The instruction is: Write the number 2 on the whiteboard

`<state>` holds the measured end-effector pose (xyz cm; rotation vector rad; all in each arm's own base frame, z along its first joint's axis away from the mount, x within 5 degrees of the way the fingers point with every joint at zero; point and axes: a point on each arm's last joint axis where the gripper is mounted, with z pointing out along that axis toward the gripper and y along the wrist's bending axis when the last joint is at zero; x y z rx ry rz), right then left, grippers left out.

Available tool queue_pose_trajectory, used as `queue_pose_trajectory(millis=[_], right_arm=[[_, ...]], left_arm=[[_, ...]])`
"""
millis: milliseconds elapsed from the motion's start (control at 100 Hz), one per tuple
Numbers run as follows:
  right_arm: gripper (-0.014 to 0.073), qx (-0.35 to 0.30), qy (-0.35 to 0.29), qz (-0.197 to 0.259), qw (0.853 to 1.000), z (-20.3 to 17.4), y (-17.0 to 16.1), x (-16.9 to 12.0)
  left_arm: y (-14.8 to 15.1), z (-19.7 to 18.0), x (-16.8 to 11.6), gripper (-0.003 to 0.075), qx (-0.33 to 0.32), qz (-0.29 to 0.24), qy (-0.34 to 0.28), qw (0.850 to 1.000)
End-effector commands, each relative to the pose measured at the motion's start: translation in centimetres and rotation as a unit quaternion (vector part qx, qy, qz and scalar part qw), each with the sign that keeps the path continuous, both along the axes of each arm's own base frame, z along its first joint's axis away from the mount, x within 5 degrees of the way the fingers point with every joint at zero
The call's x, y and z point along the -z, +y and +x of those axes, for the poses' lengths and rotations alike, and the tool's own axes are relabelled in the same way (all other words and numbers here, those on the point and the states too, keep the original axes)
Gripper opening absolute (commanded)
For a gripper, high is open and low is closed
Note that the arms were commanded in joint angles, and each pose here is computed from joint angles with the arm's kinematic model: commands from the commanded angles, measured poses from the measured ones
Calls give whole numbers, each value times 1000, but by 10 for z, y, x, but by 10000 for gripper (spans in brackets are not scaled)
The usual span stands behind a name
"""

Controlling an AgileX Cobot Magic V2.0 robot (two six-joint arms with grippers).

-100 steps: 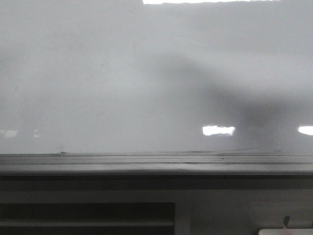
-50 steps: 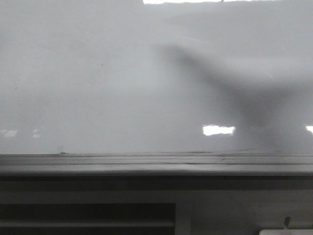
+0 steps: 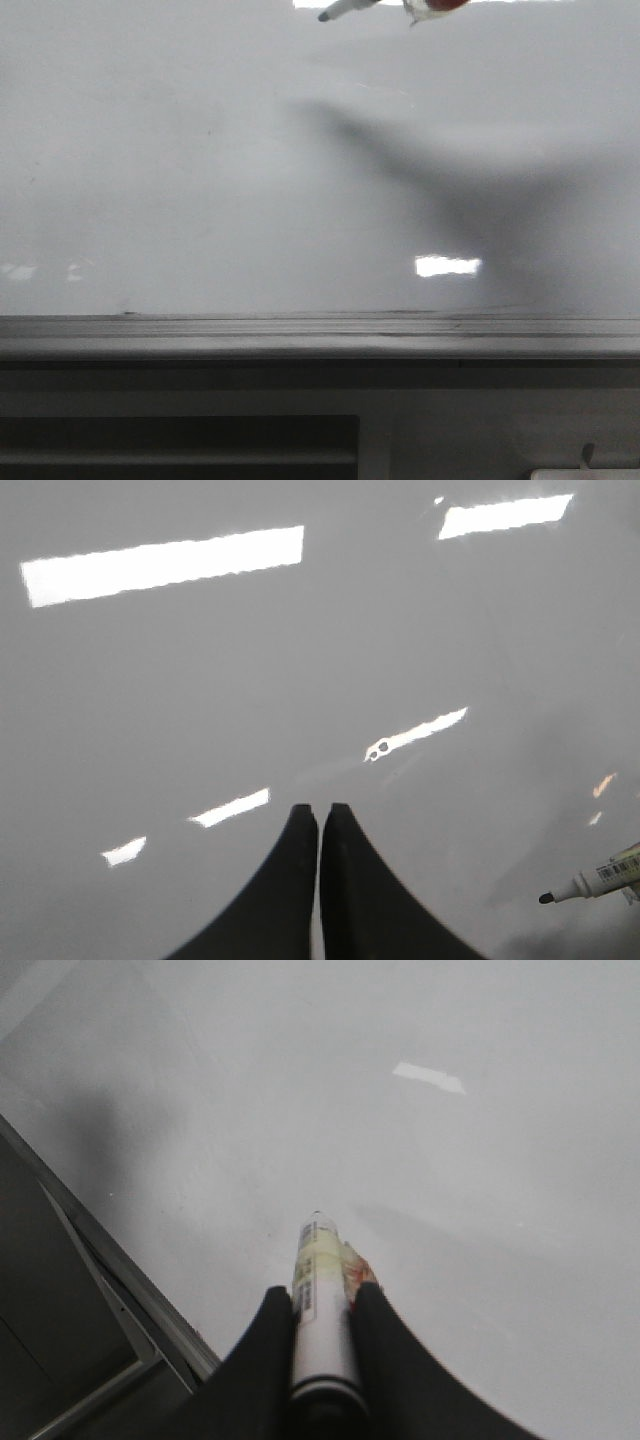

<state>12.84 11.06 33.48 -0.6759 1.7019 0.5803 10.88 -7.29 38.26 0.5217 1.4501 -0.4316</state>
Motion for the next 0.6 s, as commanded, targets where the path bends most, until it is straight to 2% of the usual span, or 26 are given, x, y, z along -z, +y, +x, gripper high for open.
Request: queue_pose_trajectory(millis=[0,590], right_arm=[[-46,25,-42,22,999,5,0,-16],[-46,33,-31,8,999,16,7,-8]], left_arm=[[5,1,-14,-20,-24,-35,-25,999],[5,2,-12,-20,-27,-32,-26,999]])
